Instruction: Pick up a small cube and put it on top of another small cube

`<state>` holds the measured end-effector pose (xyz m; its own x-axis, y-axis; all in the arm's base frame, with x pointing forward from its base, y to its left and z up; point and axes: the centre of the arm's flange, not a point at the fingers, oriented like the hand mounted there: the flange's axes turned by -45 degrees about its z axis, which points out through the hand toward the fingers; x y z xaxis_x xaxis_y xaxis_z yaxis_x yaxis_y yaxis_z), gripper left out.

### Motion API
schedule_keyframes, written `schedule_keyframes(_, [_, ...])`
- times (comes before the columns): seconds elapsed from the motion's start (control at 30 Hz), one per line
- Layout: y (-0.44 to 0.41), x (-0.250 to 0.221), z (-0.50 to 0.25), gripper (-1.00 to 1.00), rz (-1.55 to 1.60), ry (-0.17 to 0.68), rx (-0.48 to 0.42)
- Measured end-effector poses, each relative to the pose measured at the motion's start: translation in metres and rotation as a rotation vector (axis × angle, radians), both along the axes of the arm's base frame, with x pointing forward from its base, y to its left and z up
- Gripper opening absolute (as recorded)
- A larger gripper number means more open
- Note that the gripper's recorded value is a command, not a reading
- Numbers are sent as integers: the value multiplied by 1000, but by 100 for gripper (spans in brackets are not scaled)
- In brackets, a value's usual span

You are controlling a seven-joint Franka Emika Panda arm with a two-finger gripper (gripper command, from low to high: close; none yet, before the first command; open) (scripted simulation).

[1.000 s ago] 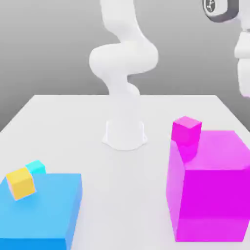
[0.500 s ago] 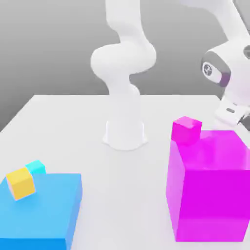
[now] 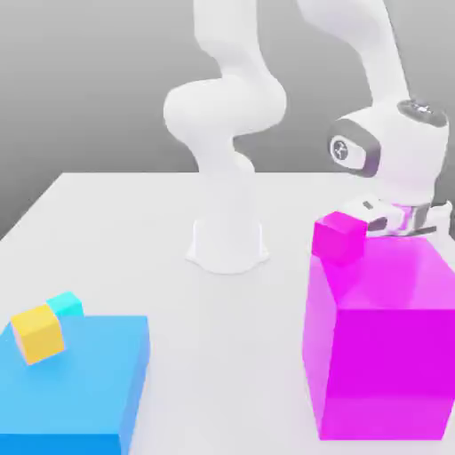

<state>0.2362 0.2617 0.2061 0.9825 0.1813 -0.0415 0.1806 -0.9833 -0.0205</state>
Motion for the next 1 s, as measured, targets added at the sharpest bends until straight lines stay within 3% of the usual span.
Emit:
schedule_keyframes(0.17, [-9, -2, -8, 0, -91, -46, -9])
schedule_keyframes(0.8, [-10, -4, -69, 0, -94, -46, -10])
schedule_keyframes(0.83, [-11, -5, -73, -100, -92, -45, -12])
schedule_keyframes(1.0, [-11, -5, -73, -100, -93, -46, -10])
